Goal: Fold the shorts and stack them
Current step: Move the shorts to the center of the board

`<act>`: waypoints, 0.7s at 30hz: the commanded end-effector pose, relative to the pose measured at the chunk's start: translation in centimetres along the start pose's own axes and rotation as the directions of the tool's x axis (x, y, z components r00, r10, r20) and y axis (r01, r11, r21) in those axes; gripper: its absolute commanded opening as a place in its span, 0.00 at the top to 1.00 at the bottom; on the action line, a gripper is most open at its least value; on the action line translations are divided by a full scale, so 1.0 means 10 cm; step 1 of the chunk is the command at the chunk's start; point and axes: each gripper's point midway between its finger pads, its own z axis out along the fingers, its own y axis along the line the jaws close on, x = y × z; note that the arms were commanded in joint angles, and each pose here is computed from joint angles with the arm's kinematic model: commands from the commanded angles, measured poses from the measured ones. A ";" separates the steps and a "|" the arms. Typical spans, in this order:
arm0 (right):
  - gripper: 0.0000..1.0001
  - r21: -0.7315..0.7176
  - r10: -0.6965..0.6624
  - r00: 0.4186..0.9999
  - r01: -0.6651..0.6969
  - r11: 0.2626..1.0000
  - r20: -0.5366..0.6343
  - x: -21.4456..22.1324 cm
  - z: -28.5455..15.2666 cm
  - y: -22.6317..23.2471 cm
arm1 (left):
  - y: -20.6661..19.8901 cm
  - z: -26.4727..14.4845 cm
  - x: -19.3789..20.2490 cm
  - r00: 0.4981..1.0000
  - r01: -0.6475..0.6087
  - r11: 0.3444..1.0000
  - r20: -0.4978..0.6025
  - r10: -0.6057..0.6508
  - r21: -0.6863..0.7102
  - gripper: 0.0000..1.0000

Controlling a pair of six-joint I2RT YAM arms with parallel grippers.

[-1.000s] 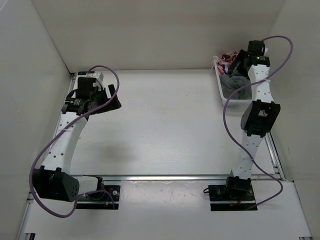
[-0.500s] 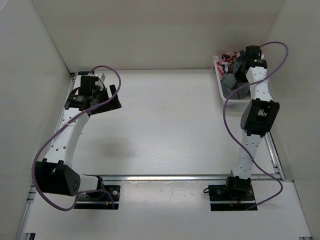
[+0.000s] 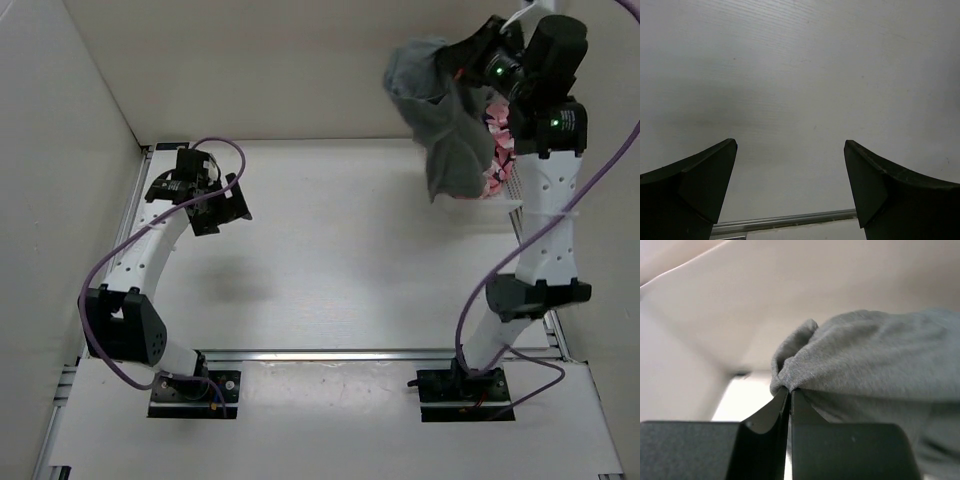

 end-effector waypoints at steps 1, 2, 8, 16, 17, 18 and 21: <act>1.00 -0.156 -0.057 0.994 0.043 0.987 -0.092 0.40 -0.23 0.62 | -0.01 -0.37 -0.28 0.991 0.034 0.999 0.126 -0.032 -0.012 0.00; 1.00 -0.162 -0.070 0.991 0.050 0.985 -0.117 0.55 -0.25 0.67 | 0.04 -0.45 -0.42 0.985 0.053 0.998 0.168 -0.049 -0.021 0.00; 0.72 -0.294 -0.122 0.842 -0.046 0.955 -0.525 2.72 -0.52 1.10 | -0.03 -0.66 -0.55 0.971 0.101 0.995 0.215 -0.104 0.025 0.00; 0.23 0.007 0.044 0.758 -0.053 0.999 -0.651 3.51 -1.00 0.47 | -0.03 -0.52 -0.23 0.986 0.055 0.998 0.155 -0.053 -0.007 0.00; 0.32 0.055 0.069 0.760 -0.044 0.998 -0.647 3.51 -1.01 0.35 | -0.03 -0.46 -0.14 0.990 0.047 0.999 0.131 -0.045 -0.012 0.03; 0.44 0.127 0.117 0.759 -0.045 0.991 -0.640 3.53 -1.04 0.16 | -0.06 -0.42 -0.03 0.994 0.039 0.999 0.107 -0.038 -0.010 0.05; 0.86 0.244 0.188 0.742 -0.035 0.969 -0.643 3.61 -1.07 -0.22 | -0.01 -0.22 0.35 0.997 0.070 0.997 0.017 -0.070 -0.018 0.06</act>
